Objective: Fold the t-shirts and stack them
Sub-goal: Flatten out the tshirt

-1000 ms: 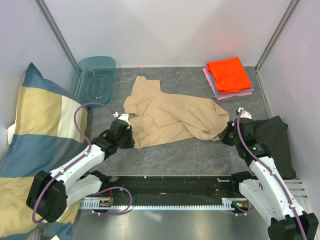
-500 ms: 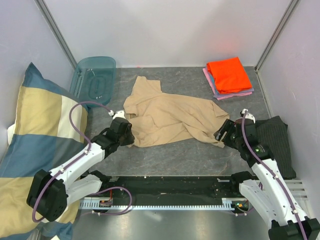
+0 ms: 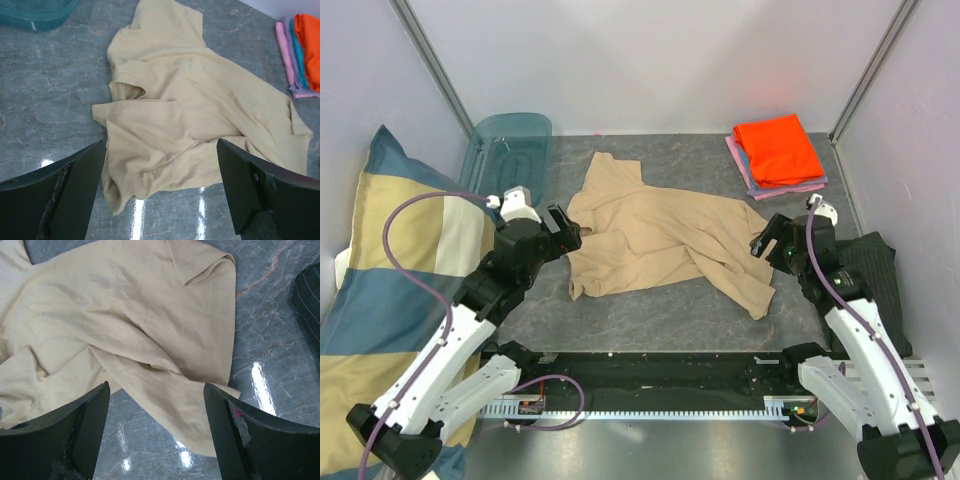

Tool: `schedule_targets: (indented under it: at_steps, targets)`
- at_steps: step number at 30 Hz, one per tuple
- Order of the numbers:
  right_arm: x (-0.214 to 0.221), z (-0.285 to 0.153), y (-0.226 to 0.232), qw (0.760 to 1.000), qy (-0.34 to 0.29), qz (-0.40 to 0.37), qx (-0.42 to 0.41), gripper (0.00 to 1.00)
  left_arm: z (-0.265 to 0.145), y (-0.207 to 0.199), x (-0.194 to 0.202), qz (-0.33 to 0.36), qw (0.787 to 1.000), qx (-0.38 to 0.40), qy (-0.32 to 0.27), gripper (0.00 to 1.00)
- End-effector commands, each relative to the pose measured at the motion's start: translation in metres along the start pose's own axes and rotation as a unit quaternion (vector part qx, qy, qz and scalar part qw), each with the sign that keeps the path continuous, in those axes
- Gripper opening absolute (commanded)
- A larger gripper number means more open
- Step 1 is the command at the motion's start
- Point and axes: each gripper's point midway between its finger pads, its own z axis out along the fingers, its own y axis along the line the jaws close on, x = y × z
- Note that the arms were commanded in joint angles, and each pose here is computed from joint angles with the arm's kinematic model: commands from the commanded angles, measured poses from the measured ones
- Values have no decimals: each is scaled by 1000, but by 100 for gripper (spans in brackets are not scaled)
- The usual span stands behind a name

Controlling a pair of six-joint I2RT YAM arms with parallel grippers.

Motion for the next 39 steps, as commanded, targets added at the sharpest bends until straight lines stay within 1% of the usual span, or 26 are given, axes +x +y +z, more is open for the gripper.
schedule_targets:
  at_steps: [1,5,9,10,11,12,13,14,15,16,18,19,20,21,22,23,24,25,27,28,30,31,34,37,38,39]
  targets:
    - [-25,12,15,999,-32,-18,-13,84,22,12,18,36,998,-46,27,100]
    - [-36,27,21,999,-43,-30,-11,84,41,6,30,31,998,-40,32,100]
    - [-45,46,21,998,-52,-44,7,85,63,3,43,43,997,-45,47,100]
    - [-43,54,20,998,-45,-48,14,85,67,3,47,44,997,-46,52,100]
    - [-47,58,23,997,-52,-48,11,86,74,3,56,50,995,-49,66,100]
    - [-46,64,24,997,-50,-52,10,86,80,-1,57,48,996,-42,65,100]
    - [-42,73,23,998,-41,-56,13,86,84,-3,62,48,996,-39,71,100]
    - [-44,80,28,997,-46,-56,4,86,90,-6,72,48,995,-31,87,100]
    - [-43,86,29,997,-42,-58,3,86,96,-11,75,44,995,-22,88,100]
    - [-33,100,28,998,-21,-64,8,86,99,-13,78,40,995,-19,93,100]
    - [-33,114,32,998,-13,-68,6,87,108,-19,96,44,992,-12,118,100]
    - [-24,128,27,997,10,-76,19,87,111,-26,97,44,992,-6,119,100]
    - [-28,134,32,997,9,-78,17,87,113,-30,104,45,991,-4,127,100]
    - [-27,141,33,996,14,-81,17,88,114,-38,118,57,988,2,143,100]
    - [-21,153,32,996,28,-86,21,88,115,-47,122,59,988,9,146,100]
    - [-24,158,38,995,28,-91,13,88,115,-53,129,61,987,12,150,100]
    - [-23,163,39,995,32,-94,13,88,109,-66,140,72,984,26,160,100]
    - [-16,173,36,994,47,-98,20,88,111,-70,151,79,982,25,169,100]
    - [-16,182,38,993,52,-105,19,88,107,-81,165,77,980,32,182,100]
    - [-10,188,34,992,61,-105,25,88,107,-80,174,79,978,28,190,100]
    - [-2,192,32,992,70,-104,24,88,107,-83,183,71,977,29,199,100]
    - [4,196,31,991,77,-105,23,88,108,-79,191,73,975,22,207,100]
    - [27,199,24,989,109,-102,18,87,113,-74,197,82,974,12,211,100]
    - [47,195,20,986,134,-99,13,87,122,-71,202,100,972,2,215,100]
    - [60,191,16,984,148,-100,12,87,127,-66,207,106,969,-8,221,100]
    - [63,187,16,984,151,-99,7,87,131,-68,205,104,970,-10,221,100]
